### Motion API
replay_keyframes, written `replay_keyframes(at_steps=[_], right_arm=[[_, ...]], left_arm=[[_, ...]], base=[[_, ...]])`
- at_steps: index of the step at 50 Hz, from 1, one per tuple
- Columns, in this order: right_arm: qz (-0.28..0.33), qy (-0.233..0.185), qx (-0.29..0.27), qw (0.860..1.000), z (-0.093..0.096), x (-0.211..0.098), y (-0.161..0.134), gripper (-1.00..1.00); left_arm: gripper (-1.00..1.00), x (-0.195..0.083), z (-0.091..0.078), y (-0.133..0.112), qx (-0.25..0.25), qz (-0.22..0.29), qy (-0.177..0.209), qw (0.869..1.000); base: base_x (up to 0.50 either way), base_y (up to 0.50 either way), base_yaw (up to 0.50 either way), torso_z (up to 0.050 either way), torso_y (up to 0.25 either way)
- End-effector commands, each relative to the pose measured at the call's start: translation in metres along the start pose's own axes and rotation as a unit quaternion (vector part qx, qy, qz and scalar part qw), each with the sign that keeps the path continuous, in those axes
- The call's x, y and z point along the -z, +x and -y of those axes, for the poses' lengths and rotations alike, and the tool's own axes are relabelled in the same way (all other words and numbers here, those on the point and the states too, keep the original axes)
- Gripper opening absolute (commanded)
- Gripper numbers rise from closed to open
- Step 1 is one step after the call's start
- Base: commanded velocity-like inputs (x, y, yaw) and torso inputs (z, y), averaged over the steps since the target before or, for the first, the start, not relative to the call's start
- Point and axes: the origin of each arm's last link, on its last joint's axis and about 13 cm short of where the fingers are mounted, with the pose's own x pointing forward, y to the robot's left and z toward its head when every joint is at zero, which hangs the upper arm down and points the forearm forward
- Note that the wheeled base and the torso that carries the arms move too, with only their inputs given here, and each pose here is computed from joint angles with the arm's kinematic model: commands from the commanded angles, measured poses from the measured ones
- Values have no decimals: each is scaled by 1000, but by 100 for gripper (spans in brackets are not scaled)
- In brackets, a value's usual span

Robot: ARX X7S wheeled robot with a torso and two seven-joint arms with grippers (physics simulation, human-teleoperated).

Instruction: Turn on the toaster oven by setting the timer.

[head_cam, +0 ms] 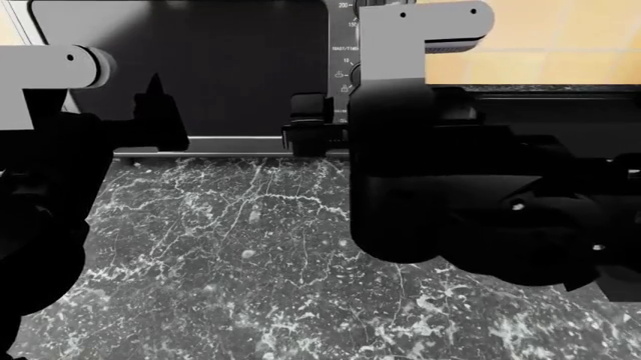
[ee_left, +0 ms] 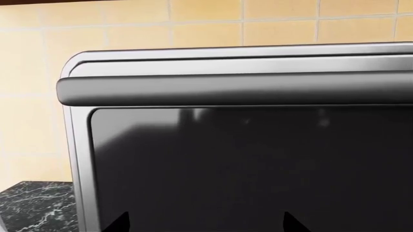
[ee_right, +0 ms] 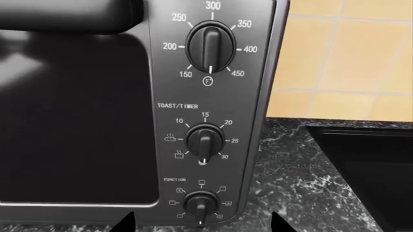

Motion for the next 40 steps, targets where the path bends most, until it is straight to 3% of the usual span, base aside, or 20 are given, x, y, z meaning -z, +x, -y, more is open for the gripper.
replay_keyframes(at_steps=[1,40], right_arm=[[3,-1,3,1000,-3,0,3,100],[3,-11,14,1000,-10,8,29,100]], left_arm=[[100,0,0,1,0,0,0,1000],[100,-1,-3,-8,-2,-1,-3,1000]], base=[[0,0,0,0,0],[0,0,0,0,0]])
